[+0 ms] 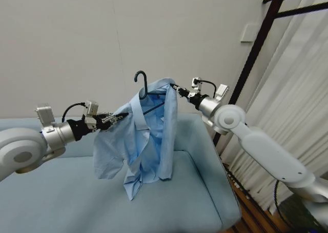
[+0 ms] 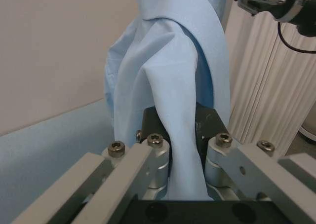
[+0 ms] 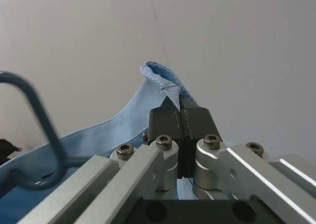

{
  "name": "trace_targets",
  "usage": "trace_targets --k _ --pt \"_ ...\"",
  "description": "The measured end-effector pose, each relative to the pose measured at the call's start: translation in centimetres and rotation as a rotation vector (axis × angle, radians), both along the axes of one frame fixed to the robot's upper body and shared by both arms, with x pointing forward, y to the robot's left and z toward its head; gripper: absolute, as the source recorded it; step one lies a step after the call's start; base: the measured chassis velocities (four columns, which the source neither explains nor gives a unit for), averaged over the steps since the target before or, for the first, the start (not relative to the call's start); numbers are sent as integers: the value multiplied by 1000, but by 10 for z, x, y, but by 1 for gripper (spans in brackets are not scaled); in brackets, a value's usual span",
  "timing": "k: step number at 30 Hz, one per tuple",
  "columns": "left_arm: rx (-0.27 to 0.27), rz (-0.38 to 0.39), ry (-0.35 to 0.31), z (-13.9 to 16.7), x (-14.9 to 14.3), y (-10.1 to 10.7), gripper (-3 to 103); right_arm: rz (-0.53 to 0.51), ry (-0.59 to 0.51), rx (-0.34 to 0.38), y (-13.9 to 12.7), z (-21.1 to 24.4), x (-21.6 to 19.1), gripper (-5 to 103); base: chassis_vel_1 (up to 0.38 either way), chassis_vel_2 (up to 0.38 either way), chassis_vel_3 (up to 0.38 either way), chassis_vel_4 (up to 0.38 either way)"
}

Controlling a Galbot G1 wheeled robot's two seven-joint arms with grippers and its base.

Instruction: Pick up the clothes from the sofa and hang them on the clothes hanger.

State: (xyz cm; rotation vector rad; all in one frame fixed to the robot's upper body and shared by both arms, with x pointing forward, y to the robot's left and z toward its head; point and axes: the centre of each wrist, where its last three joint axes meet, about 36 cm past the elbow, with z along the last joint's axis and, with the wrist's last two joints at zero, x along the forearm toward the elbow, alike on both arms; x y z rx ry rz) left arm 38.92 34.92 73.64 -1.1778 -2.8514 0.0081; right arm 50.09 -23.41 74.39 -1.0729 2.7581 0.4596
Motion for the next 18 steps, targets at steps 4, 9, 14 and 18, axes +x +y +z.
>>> trace_targets --k 4,9,14,18 --pt "-10 1 6 -3 1 0 9 44 -32 -58 6 -10 -26 2 0 0 0 0" --pt "-10 -2 3 -3 0 -1 9 92 -28 -83 22 -21 -40 2 0 0 0 0" --pt "-5 -7 -1 -2 -2 -3 9 115 -22 -94 35 -22 -40 2 0 0 0 0" --pt "-6 -9 -3 -1 -2 -3 9 158 -17 -153 33 -24 -38 8 0 0 0 0"
